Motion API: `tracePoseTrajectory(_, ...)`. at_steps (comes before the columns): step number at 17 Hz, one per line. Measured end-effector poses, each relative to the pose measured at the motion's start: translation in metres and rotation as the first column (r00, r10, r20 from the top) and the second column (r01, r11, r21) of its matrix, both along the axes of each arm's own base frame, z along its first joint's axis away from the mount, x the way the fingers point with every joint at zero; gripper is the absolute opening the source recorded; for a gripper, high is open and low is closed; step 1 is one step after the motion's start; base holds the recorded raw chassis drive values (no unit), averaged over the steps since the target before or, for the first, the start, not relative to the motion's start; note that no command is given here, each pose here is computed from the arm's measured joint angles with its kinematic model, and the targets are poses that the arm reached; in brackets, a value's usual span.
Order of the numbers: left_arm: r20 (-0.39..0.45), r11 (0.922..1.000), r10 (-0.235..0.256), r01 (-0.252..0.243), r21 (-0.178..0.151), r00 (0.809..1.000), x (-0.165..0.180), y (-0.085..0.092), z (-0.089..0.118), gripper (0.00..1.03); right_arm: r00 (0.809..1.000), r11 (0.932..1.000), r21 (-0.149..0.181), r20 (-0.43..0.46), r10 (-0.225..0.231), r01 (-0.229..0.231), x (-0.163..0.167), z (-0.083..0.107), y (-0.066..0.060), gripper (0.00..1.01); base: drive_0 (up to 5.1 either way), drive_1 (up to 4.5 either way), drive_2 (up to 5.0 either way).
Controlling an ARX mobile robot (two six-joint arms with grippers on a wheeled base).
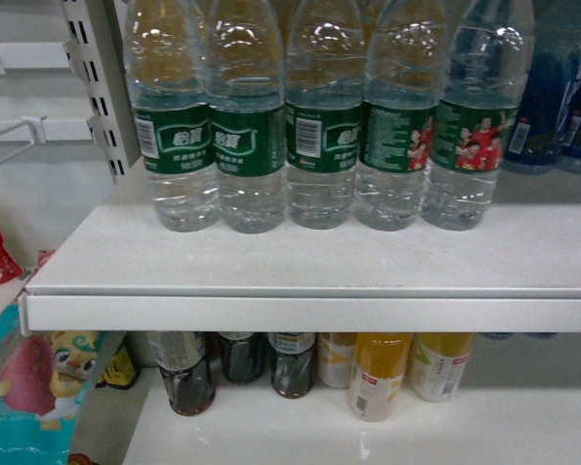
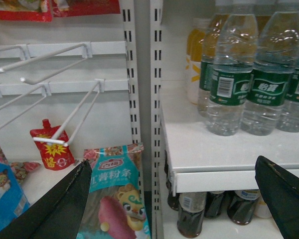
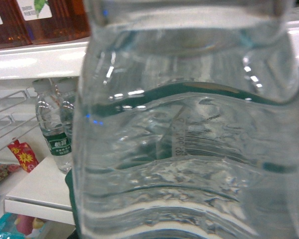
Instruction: Move water from second to third shelf
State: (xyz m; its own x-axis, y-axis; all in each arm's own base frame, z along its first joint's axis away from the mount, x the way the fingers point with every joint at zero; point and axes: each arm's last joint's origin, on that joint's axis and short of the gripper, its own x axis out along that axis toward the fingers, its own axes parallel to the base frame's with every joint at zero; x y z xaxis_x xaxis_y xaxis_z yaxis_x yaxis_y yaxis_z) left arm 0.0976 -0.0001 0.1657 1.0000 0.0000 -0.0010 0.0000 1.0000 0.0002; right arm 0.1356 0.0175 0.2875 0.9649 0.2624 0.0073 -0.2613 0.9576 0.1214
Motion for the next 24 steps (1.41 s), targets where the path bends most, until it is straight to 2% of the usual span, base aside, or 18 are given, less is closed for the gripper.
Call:
tracePoseTrajectory(9, -0.001, 1.0000, 0.000, 0.000, 0.000, 1.000, 0.0000, 0.0000, -0.0001, 0.98, 1.000, 1.0000, 0.000, -0.001, -0.002, 0.002, 0.0000, -0.0001, -0.0001, 0.42, -4.4, 2.19, 2.2)
tracePoseTrajectory(12, -0.002, 1.0000, 0.004, -0.004, 0.000, 1.000, 0.0000, 0.0001, -0.0002, 0.98, 1.000, 1.0000, 0.000, 0.002, 0.000, 0.000, -0.0001, 0.0002, -0.0001, 0.42, 0.0, 0.00, 0.0)
tracePoseTrajectory(13, -0.004, 1.0000, 0.003, -0.003, 0.000, 1.000, 0.0000, 0.0001, -0.0005, 0.98, 1.000, 0.9999, 0.000, 0.005, 0.015, -0.015, -0.0001, 0.0005, 0.0005, 0.42, 0.0, 0.00, 0.0)
tracePoseTrajectory(16, -0.001, 1.0000, 0.002, -0.002, 0.000, 1.000, 0.0000, 0.0001, -0.0001, 0.98, 1.000, 1.0000, 0.000, 0.002, -0.008, 0.008, 0.0000, 0.0002, -0.0004, 0.42, 0.0, 0.00, 0.0)
tracePoseTrajectory(21, -0.001, 1.0000, 0.000, 0.000, 0.000, 1.000, 0.0000, 0.0000, -0.0001, 0.98, 1.000, 1.0000, 0.000, 0.000, -0.006, 0.006, 0.0001, 0.0000, -0.0002, 0.42, 0.0, 0.00, 0.0)
tracePoseTrajectory(22, -0.001, 1.0000, 0.000, 0.000, 0.000, 1.000, 0.0000, 0.0000, -0.0001, 0.98, 1.000, 1.0000, -0.005, -0.027, -0.007, 0.007, -0.0002, -0.0010, -0.0003, 0.42, 0.0, 0.00, 0.0)
tracePoseTrajectory(23, -0.001, 1.0000, 0.000, 0.000, 0.000, 1.000, 0.0000, 0.0000, -0.0001, 0.98, 0.992, 0.9997, -0.024, -0.129, -0.007, 0.004, 0.0010, 0.0009, -0.0002, 0.42, 0.0, 0.00, 0.0)
tracePoseTrajectory(24, -0.001, 1.0000, 0.000, 0.000, 0.000, 1.000, 0.0000, 0.0000, -0.0001, 0.98, 0.987, 0.9996, -0.029, -0.160, -0.007, 0.002, 0.0064, -0.0020, 0.0007, 0.42, 0.0, 0.00, 0.0)
